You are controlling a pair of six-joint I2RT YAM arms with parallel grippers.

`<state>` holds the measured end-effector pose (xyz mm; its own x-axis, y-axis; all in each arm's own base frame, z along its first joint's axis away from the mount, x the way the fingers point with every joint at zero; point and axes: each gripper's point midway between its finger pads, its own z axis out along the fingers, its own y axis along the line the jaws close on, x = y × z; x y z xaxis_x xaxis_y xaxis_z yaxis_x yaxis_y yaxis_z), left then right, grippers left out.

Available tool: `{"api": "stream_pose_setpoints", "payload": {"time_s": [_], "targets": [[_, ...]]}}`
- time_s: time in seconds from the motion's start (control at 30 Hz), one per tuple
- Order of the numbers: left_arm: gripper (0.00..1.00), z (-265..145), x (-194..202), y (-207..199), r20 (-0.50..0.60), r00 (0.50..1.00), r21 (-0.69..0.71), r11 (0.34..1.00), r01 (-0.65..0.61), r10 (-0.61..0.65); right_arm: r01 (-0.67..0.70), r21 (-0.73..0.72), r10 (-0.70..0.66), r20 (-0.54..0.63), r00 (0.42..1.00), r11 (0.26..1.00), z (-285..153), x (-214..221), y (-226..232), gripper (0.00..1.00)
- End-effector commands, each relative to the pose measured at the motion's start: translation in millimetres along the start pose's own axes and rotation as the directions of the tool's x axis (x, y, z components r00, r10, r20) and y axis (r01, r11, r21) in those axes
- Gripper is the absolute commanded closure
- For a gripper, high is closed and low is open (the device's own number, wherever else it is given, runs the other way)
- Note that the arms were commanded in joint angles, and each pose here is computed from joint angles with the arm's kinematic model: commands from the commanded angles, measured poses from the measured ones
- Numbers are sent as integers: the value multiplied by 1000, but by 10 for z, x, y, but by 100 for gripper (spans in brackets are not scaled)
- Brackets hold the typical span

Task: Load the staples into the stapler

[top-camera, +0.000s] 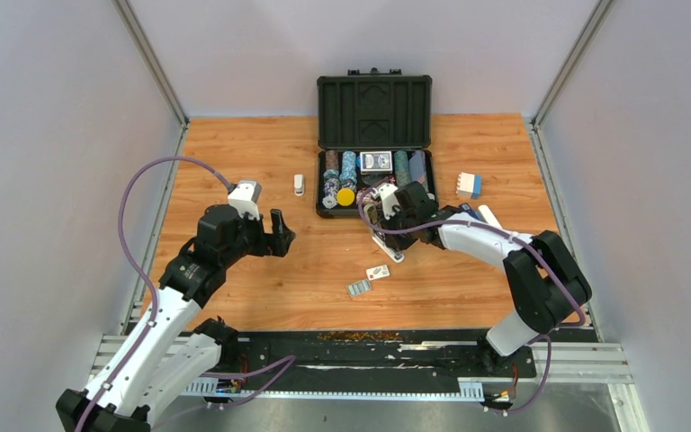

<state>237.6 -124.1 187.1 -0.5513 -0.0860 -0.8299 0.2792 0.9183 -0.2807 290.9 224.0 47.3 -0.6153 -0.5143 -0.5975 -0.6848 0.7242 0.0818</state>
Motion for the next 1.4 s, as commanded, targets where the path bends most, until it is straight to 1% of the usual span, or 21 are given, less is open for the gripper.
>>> {"api": "stream_pose_setpoints", "payload": {"time_s": [0.0, 0.1, 0.17, 0.37, 0.53, 0.63, 0.73, 0.87, 1.07, 1.23, 1.37], "targets": [[0, -13, -70, -53, 36, 999, 26, 999, -20, 19, -22, -13, 22, 5, 1000, 1000, -46, 73, 41, 96], [0, -16, -71, -60, 37, 999, 29, 999, -22, 21, -29, -11, 29, 7, 1000, 1000, -61, 84, 44, 95], [0, -19, -72, -65, 38, 999, 32, 999, -22, 20, -31, -14, 31, 6, 999, 999, -64, 86, 51, 92], [0, -19, -73, -70, 39, 999, 34, 999, -22, 21, -41, -27, 42, 29, 999, 999, -171, -21, 97, 75], [0, 4, -51, -74, 28, 999, 37, 999, -19, 18, -74, 0, 74, 116, 991, 997, -368, -138, 93, 55], [0, 29, -33, -78, 16, 1000, 38, 999, -11, 11, -93, 4, 91, 145, 985, 996, -414, -107, 102, 51], [0, 62, -11, -107, -2, 1000, 49, 999, 13, -13, -122, 11, 119, 149, 982, 992, -388, -32, 94, 50], [0, 147, -10, -223, -34, 997, 93, 993, 78, -75, -135, 35, 129, 138, 982, 990, -308, 42, 47, 50], [0, 335, -81, -371, -72, 981, 129, 974, 186, -178, -117, 49, 111, 116, 987, 992, -165, 89, 56, 52], [0, 527, -137, -454, -88, 961, 142, 952, 271, -261, -93, 61, 86, 103, 991, 994, -62, 151, 89, 57], [0, 703, -173, -544, -108, 943, 163, 930, 329, -315, -70, 50, 64, 103, 993, 996, -3, 194, 136, 65]]}}
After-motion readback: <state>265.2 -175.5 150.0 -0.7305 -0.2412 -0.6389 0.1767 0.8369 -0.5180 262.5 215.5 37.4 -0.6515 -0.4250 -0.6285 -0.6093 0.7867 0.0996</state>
